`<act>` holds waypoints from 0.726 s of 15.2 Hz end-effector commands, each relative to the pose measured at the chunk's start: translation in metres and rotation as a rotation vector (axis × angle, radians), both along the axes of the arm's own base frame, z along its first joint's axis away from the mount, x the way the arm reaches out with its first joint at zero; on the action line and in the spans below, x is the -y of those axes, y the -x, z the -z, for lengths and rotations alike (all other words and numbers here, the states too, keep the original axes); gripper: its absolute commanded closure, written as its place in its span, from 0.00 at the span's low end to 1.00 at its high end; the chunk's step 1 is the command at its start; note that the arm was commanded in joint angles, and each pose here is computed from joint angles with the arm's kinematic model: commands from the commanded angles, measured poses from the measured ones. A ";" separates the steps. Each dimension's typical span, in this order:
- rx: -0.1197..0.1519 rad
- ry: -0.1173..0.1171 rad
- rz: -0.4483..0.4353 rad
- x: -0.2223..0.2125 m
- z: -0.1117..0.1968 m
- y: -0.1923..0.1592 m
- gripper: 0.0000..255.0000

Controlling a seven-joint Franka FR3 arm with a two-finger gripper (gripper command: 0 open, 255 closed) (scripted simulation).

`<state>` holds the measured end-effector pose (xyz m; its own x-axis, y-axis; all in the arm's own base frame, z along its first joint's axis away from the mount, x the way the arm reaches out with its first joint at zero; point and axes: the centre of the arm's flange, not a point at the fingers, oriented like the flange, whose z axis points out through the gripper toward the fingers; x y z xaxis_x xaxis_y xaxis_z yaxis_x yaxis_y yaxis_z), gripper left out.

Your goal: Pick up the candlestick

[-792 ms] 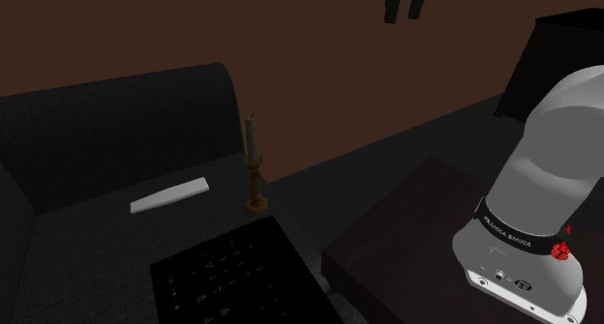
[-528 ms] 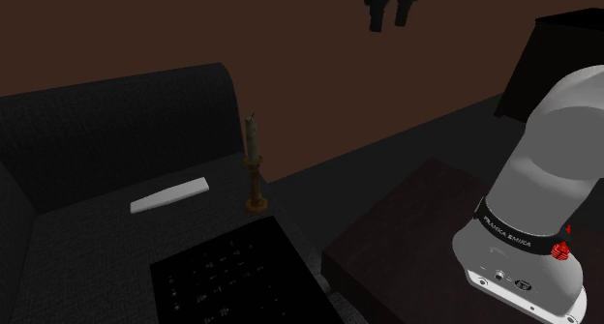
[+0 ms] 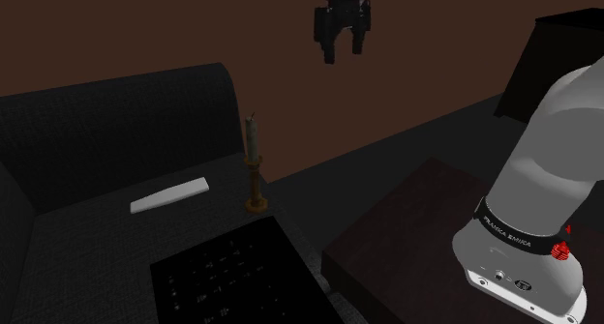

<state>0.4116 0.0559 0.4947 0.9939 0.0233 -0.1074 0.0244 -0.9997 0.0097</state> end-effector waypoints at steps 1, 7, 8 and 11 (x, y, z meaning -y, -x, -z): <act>-0.022 0.009 0.000 -0.020 0.015 -0.017 0.00; -0.085 0.038 0.000 -0.072 0.066 -0.065 0.00; -0.096 0.042 -0.001 -0.081 0.075 -0.073 0.00; -0.128 0.056 -0.001 -0.106 0.103 -0.096 0.00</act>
<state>0.4995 0.1549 0.3988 0.9747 0.0162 -0.2228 0.0298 -0.9979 0.0581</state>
